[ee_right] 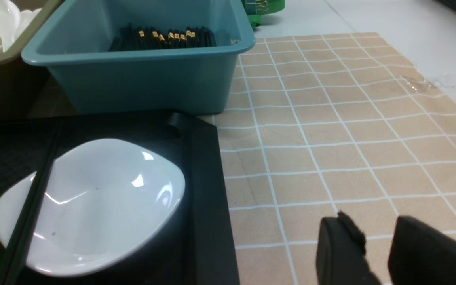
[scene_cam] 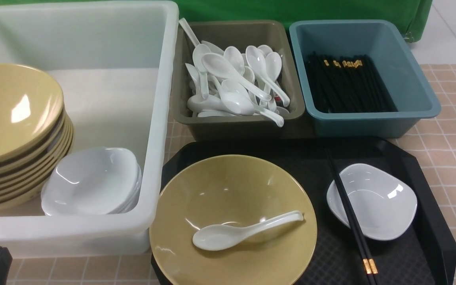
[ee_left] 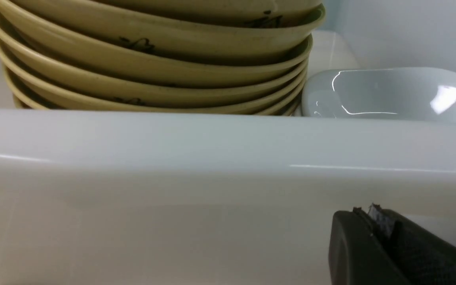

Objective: On brown table put chopsticks spoon bowls plates into blue grey white boxes.
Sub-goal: 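Move the grippers toward the tableware on the black tray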

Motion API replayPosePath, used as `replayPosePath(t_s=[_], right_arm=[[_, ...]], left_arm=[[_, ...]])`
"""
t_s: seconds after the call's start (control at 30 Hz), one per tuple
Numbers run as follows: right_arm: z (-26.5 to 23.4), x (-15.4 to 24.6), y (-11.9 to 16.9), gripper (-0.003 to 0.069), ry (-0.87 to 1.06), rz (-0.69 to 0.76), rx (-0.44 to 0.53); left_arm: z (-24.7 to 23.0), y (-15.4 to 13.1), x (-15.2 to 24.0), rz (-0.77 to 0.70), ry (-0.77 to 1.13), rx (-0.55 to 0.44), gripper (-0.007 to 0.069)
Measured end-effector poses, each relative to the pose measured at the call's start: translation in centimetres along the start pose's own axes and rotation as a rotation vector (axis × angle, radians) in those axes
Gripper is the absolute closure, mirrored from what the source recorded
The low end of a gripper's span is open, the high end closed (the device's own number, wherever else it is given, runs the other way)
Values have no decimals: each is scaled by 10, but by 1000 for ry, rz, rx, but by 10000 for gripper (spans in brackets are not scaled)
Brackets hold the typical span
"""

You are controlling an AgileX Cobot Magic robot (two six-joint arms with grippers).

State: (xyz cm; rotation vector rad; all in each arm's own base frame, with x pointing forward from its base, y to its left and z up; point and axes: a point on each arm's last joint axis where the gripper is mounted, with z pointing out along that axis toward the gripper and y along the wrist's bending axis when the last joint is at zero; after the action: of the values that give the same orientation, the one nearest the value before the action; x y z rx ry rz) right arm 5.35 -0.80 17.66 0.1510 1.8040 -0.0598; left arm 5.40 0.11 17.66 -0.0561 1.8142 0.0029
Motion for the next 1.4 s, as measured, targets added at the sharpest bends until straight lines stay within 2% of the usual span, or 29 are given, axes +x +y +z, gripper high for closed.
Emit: replayPosePath(t_s=[1.17, 1.33, 1.4], right_arm=[[0, 0, 0, 423, -1, 18, 0], [0, 0, 0, 423, -1, 18, 0], [0, 0, 0, 423, -1, 34, -21]], left_arm=[[0, 0, -1, -2, -8, 0, 623], [0, -1, -2, -48, -16, 15, 623], [0, -3, -3, -117, -30, 32, 623]])
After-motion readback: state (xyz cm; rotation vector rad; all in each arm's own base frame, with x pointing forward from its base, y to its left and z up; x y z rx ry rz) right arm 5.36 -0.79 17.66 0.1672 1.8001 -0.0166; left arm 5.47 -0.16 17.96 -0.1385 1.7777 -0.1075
